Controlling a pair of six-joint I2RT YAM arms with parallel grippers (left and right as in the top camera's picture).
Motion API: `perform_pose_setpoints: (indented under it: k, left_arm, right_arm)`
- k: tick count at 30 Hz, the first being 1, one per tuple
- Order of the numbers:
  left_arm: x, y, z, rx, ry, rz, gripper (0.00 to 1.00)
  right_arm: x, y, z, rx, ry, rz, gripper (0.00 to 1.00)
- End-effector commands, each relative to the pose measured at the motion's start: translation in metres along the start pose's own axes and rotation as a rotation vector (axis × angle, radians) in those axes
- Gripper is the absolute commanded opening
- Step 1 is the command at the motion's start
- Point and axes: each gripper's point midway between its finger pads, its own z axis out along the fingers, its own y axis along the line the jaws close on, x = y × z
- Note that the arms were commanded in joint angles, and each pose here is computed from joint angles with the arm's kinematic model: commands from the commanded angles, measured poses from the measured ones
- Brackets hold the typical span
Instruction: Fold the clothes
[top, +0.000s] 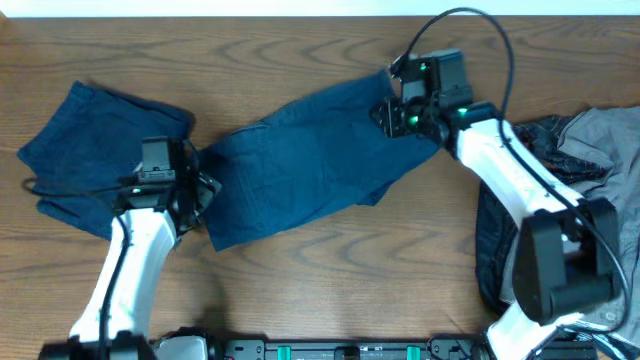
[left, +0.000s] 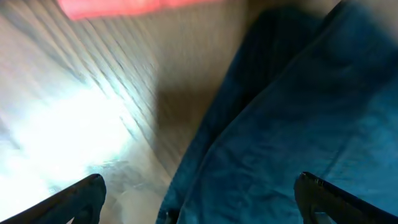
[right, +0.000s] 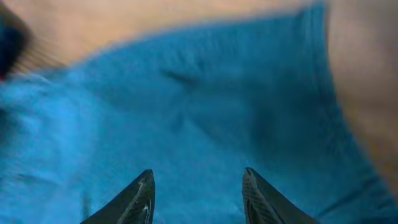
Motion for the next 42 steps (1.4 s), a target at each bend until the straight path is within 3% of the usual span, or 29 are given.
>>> perform_pose_setpoints:
  k: [1,8,17,25,29,35,36,39,41,42]
  left_arm:
    - [0.022,-0.001,0.023,0.012,0.117,0.015,0.98]
    - [0.041,-0.022,0.056,0.09,0.245,0.095,0.98]
    - [0.047,-0.017,0.07,0.058,0.278,0.092,0.99]
    - [0.042,-0.034,0.07,0.139,0.262,0.099,0.98]
    - [0.041,-0.058,0.066,0.263,0.253,0.193,0.99]
    - [0.047,-0.066,0.068,0.279,0.25,0.237,0.96]
    - [0.049,-0.067,0.069,0.278,0.253,0.241,0.92]
    - [0.054,-0.067,0.076,0.269,0.268,0.25,0.63]
    - [0.058,-0.065,0.08,0.258,0.28,0.253,0.36]
    - [0.059,-0.064,0.081,0.254,0.284,0.252,0.19]
  right_arm:
    - [0.024,-0.019,0.025,0.068,0.086,-0.003,0.45]
    - [0.075,-0.057,0.047,0.206,0.254,0.094,0.41]
    - [0.128,-0.115,0.004,0.528,0.439,0.292,0.27]
    - [0.129,-0.119,-0.005,0.537,0.451,0.312,0.25]
    - [0.121,-0.116,-0.011,0.53,0.425,0.298,0.26]
    - [0.101,-0.108,-0.026,0.518,0.356,0.289,0.27]
    - [0.098,-0.106,-0.03,0.516,0.344,0.288,0.27]
    - [0.086,-0.098,-0.042,0.498,0.301,0.283,0.27]
    - [0.078,-0.091,-0.049,0.467,0.277,0.267,0.28]
    - [0.074,-0.084,-0.051,0.434,0.267,0.247,0.28]
